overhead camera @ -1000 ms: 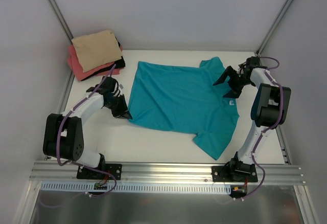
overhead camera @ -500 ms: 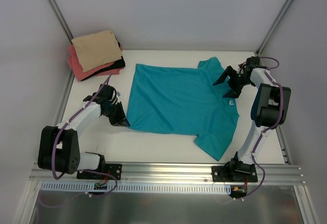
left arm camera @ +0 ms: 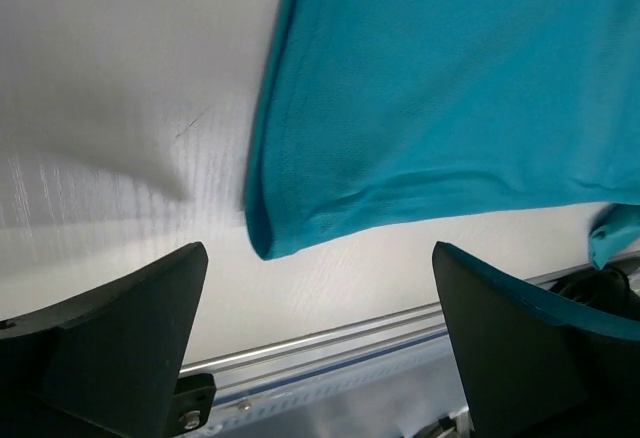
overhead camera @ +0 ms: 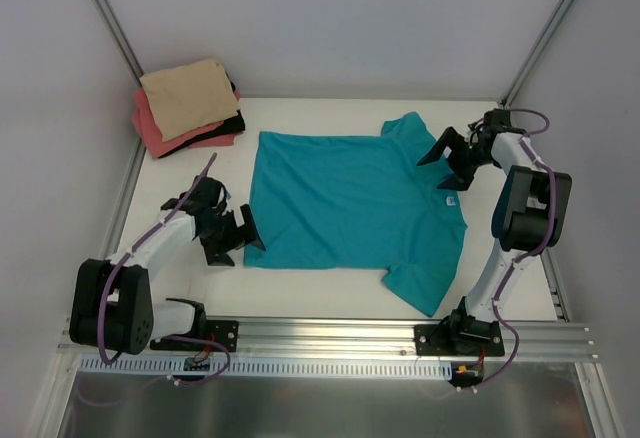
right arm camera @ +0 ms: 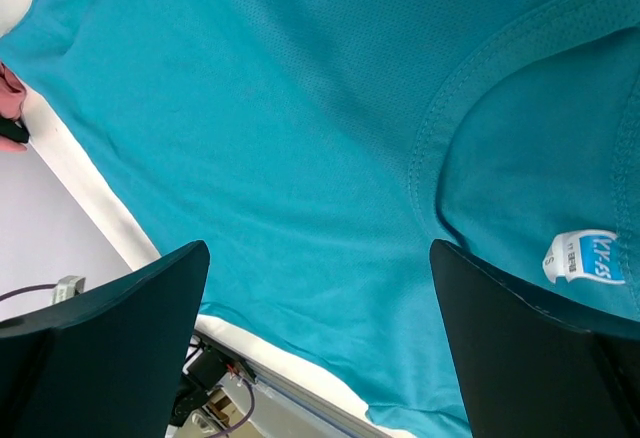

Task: Fold and stack the t-shirts
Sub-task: Flatten out the tshirt

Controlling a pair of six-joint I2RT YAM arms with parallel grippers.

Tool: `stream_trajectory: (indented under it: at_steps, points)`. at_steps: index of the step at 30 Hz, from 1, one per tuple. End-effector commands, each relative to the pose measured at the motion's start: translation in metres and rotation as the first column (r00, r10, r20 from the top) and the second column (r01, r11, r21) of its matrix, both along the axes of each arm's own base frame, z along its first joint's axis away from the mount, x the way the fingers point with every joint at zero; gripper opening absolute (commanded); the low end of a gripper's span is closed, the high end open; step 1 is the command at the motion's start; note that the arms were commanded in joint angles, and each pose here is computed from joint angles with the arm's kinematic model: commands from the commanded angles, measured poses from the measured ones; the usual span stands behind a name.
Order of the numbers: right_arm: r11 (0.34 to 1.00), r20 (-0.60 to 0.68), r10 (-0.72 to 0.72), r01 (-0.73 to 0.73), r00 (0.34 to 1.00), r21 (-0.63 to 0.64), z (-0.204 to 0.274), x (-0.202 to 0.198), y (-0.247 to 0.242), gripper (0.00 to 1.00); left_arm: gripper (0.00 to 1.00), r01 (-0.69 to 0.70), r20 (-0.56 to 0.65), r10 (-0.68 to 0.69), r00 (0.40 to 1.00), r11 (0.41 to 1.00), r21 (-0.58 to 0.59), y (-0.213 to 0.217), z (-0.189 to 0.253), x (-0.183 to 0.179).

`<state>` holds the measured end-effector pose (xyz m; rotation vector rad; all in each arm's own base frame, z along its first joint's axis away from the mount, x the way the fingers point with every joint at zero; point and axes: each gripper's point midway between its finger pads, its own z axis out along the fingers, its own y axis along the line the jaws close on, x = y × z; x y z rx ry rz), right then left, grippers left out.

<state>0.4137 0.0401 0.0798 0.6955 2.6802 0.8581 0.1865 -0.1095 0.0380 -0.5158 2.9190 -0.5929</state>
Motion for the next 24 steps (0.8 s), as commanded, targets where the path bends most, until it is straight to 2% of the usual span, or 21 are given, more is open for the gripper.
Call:
stream_trajectory:
  at_steps: [1, 5, 7, 8, 10, 11, 12, 13, 14, 17, 24]
  points:
    - [1.000, 0.107, 0.006, -0.005, 0.994, -0.009, 0.046, 0.010, -0.004, 0.99, 0.99, 0.010, 0.190, -0.007, 0.982, 1.000, -0.014, -0.006, 0.040, 0.036]
    - [1.000, 0.165, -0.012, 0.011, 0.986, 0.005, 0.072, 0.035, -0.006, 0.99, 0.99, 0.014, 0.393, 0.008, 0.920, 0.998, -0.054, -0.015, 0.098, 0.091]
    - [1.000, 0.227, -0.027, 0.025, 0.974, 0.012, 0.092, 0.057, -0.008, 0.99, 0.99, 0.018, 0.442, 0.020, 0.897, 0.997, -0.082, -0.022, 0.113, 0.111]
    - [0.998, 0.213, -0.053, 0.046, 0.976, 0.036, 0.087, 0.068, -0.008, 1.00, 0.99, 0.021, 0.469, 0.028, 0.883, 0.995, -0.100, -0.028, 0.123, 0.131]
    - [0.997, 0.276, -0.070, 0.058, 0.958, 0.052, 0.107, 0.096, -0.011, 1.00, 0.99, 0.045, 0.468, 0.024, 0.883, 0.990, -0.135, -0.037, 0.130, 0.146]
    - [0.994, 0.241, -0.097, 0.079, 0.966, 0.080, 0.091, 0.109, -0.011, 1.00, 0.99, 0.057, 0.466, 0.021, 0.885, 0.987, -0.153, -0.043, 0.133, 0.160]
    - [0.991, 0.248, -0.108, 0.084, 0.963, 0.105, 0.089, 0.120, -0.010, 0.99, 0.99, 0.065, 0.445, 0.013, 0.895, 0.985, -0.160, -0.047, 0.126, 0.160]
    - [0.988, 0.272, -0.119, 0.087, 0.955, 0.125, 0.098, 0.134, -0.010, 0.99, 0.99, 0.093, 0.471, 0.000, 0.882, 0.980, -0.174, -0.054, 0.139, 0.169]
    - [0.980, 0.218, -0.150, 0.115, 0.965, 0.164, 0.074, 0.145, -0.009, 0.99, 0.99, 0.102, 0.479, -0.006, 0.878, 0.979, -0.176, -0.057, 0.144, 0.178]
    - [0.960, 0.172, -0.190, 0.146, 0.967, 0.239, 0.049, 0.159, 0.000, 1.00, 0.99, 0.116, 0.475, -0.021, 0.880, 0.978, -0.172, -0.061, 0.147, 0.189]
    - [0.947, 0.089, -0.190, 0.159, 0.978, 0.280, 0.003, 0.157, 0.018, 0.99, 0.99, 0.129, 0.466, -0.021, 0.885, 0.971, -0.202, -0.071, 0.139, 0.214]
